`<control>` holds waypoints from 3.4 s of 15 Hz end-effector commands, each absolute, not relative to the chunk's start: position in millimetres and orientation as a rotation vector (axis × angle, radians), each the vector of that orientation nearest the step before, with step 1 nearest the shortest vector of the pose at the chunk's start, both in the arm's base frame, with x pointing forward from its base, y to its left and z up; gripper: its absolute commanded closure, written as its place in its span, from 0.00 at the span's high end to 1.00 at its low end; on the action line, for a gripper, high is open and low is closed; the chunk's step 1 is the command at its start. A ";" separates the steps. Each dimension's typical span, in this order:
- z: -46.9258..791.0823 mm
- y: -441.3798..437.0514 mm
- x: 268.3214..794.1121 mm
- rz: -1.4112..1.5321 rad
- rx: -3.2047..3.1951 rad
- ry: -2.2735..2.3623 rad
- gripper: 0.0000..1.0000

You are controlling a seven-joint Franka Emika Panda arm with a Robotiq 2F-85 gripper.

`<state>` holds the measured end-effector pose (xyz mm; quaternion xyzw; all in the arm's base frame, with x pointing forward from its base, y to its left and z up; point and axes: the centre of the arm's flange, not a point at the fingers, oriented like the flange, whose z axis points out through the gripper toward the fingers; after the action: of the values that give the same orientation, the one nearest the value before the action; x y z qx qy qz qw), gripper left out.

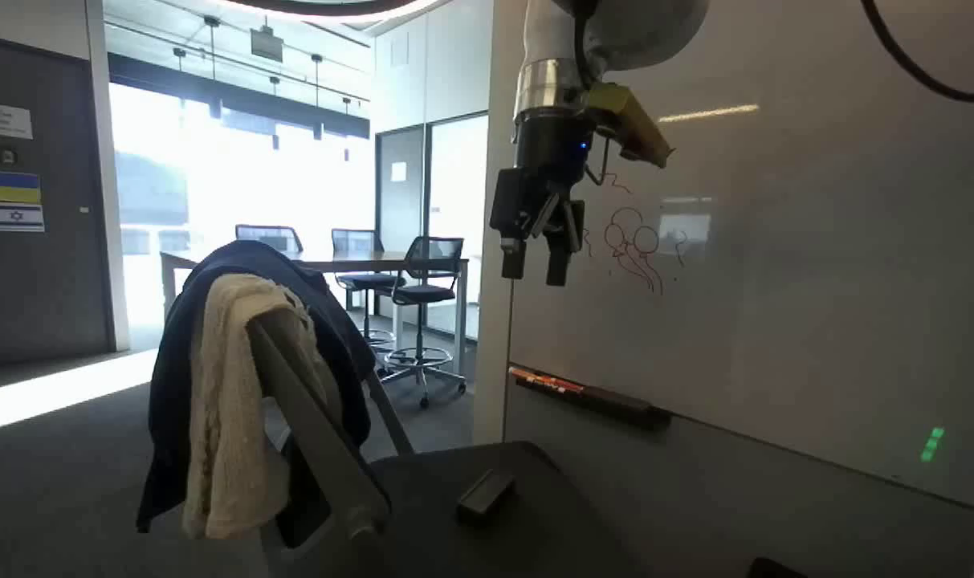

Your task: Get the white board eraser from the chair and use it to erase the white board

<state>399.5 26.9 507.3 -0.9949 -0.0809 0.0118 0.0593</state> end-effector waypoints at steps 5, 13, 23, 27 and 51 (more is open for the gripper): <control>513.7 26.8 400.7 0.014 -3.013 -0.246 1.00; 417.5 -0.7 447.4 -0.102 -3.039 0.203 1.00; 232.5 -43.2 500.7 -0.190 -2.947 1.032 1.00; 190.0 -65.7 526.6 -0.241 -2.886 1.332 1.00; 132.8 -53.9 566.3 -0.178 -2.776 1.604 1.00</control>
<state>565.5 -54.9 134.1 -0.8593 0.5077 -0.0478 -0.0396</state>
